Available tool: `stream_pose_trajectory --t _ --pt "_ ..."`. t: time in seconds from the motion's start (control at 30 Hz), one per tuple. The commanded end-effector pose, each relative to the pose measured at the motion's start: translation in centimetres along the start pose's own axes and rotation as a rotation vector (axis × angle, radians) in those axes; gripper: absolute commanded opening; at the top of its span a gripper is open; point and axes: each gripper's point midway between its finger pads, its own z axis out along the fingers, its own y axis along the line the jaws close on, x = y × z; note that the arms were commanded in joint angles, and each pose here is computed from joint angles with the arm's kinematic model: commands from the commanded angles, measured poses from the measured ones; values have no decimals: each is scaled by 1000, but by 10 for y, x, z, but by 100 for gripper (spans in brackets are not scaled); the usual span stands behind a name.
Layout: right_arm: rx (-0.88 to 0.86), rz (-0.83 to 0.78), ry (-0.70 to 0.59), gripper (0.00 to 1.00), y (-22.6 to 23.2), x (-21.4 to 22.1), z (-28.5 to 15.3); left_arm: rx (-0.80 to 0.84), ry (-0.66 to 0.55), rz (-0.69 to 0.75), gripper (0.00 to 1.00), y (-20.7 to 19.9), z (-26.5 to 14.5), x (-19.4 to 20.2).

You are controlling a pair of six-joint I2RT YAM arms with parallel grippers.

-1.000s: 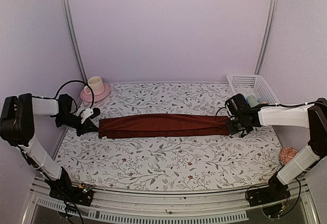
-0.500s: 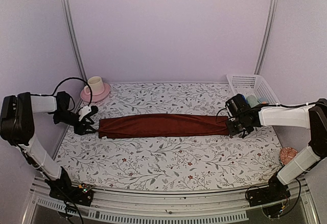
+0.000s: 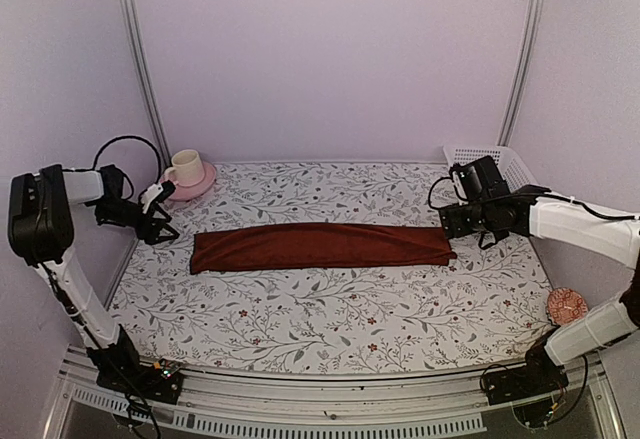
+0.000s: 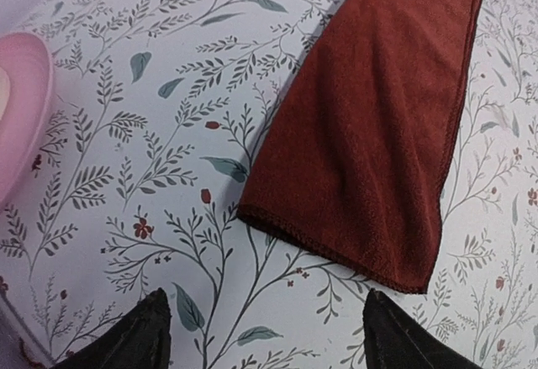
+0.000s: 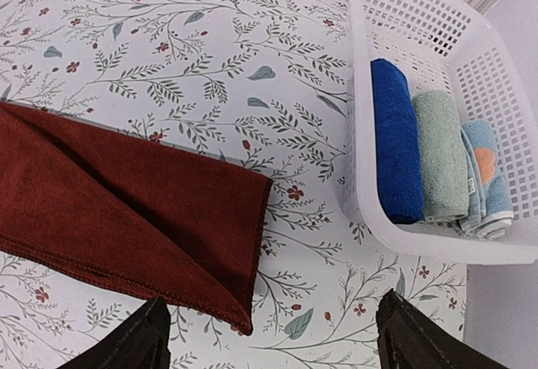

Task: Roll the towels
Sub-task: Smooth out the towel at the center of the board.

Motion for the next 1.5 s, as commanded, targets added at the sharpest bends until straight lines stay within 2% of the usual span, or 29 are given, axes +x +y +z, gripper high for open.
stream_pose_trajectory --t 0.0,0.13,0.2,0.3,0.4,0.53,0.8,1.17,1.4,1.47 --pt "-21 47 7 84 19 -24 21 31 25 -147 78 3 34 -1" --pt "6 36 75 81 32 -22 55 -6 74 -231 78 14 56 4" --pt "0 33 103 80 40 -19 68 -9 78 -276 74 20 61 3" --pt "-19 42 135 77 49 -13 81 -22 97 -305 71 26 65 2" --pt "-20 47 149 76 52 -7 86 -28 154 -350 69 30 80 17" --pt "-21 39 151 76 54 -4 85 -33 167 -365 69 34 85 22" --pt "-10 25 159 76 54 3 84 119 152 -426 60 17 100 21" --pt "-1 25 159 75 53 5 83 172 234 -441 44 4 117 39" --pt "11 19 156 74 50 6 81 184 263 -440 29 -2 115 45" --pt "12 20 155 74 50 6 81 183 262 -443 28 -1 111 45"
